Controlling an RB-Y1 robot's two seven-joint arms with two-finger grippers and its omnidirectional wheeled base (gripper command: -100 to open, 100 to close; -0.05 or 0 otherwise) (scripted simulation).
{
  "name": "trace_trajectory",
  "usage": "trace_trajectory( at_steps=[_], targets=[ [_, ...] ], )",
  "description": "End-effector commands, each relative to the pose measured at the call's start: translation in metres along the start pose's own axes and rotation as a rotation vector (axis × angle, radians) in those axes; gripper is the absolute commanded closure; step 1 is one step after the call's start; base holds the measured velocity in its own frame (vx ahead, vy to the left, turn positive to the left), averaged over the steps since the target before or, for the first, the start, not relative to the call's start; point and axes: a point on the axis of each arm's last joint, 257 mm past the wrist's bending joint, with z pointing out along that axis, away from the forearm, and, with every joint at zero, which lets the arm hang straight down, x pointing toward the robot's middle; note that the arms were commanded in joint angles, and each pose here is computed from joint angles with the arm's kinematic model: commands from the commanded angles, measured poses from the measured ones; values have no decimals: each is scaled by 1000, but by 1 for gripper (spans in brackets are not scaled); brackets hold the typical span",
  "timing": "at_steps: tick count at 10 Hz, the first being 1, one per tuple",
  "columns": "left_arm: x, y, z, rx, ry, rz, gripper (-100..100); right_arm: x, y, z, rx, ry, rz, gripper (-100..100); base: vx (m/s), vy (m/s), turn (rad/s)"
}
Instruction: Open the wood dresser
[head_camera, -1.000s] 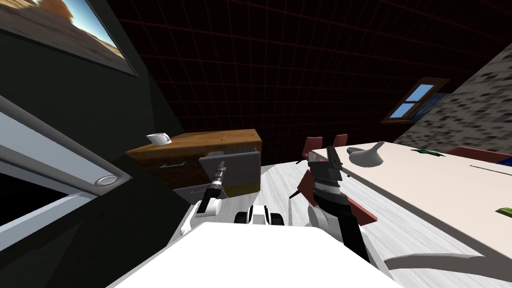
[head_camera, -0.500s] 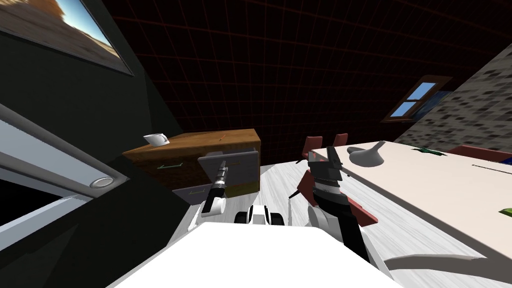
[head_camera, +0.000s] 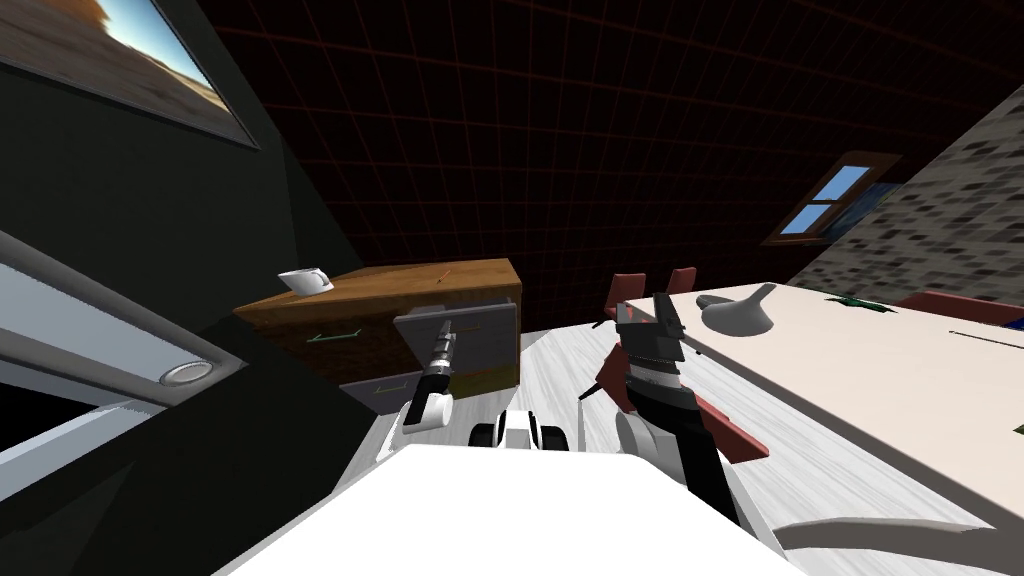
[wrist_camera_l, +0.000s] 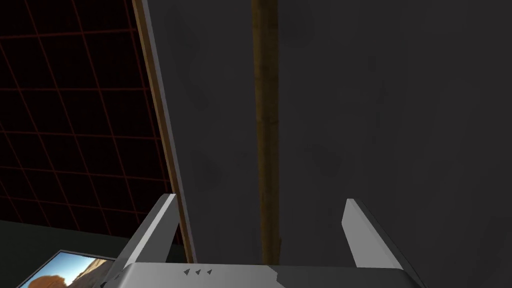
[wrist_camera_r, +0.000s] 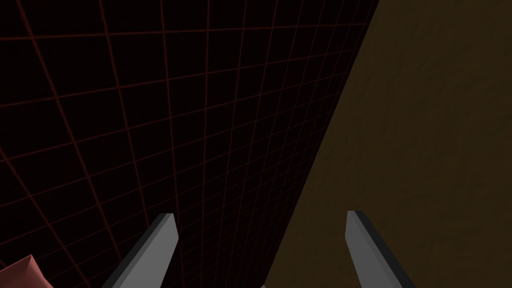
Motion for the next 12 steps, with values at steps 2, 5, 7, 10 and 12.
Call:
trace_trajectory(
  at_steps=[2, 5, 7, 10, 12],
  targets=[
    [1, -2, -3, 4, 3, -2, 100, 0, 0, 0, 0, 0, 0, 0, -64, -9, 0],
    [1, -9, -5, 8, 4, -2, 100, 0, 0, 0, 0, 0, 0, 0, -194, -43, 6],
    [6, 3, 4, 2, 29, -11, 100, 0, 0, 0, 0, 0, 0, 0, -80, -41, 55],
    [15, 12, 21, 8, 59, -21, 100, 0, 0, 0, 0, 0, 0, 0, -95, -36, 73],
    [23, 25, 29, -13, 71, -27, 100, 0, 0, 0, 0, 0, 0, 0, -72, -35, 54]
  ],
)
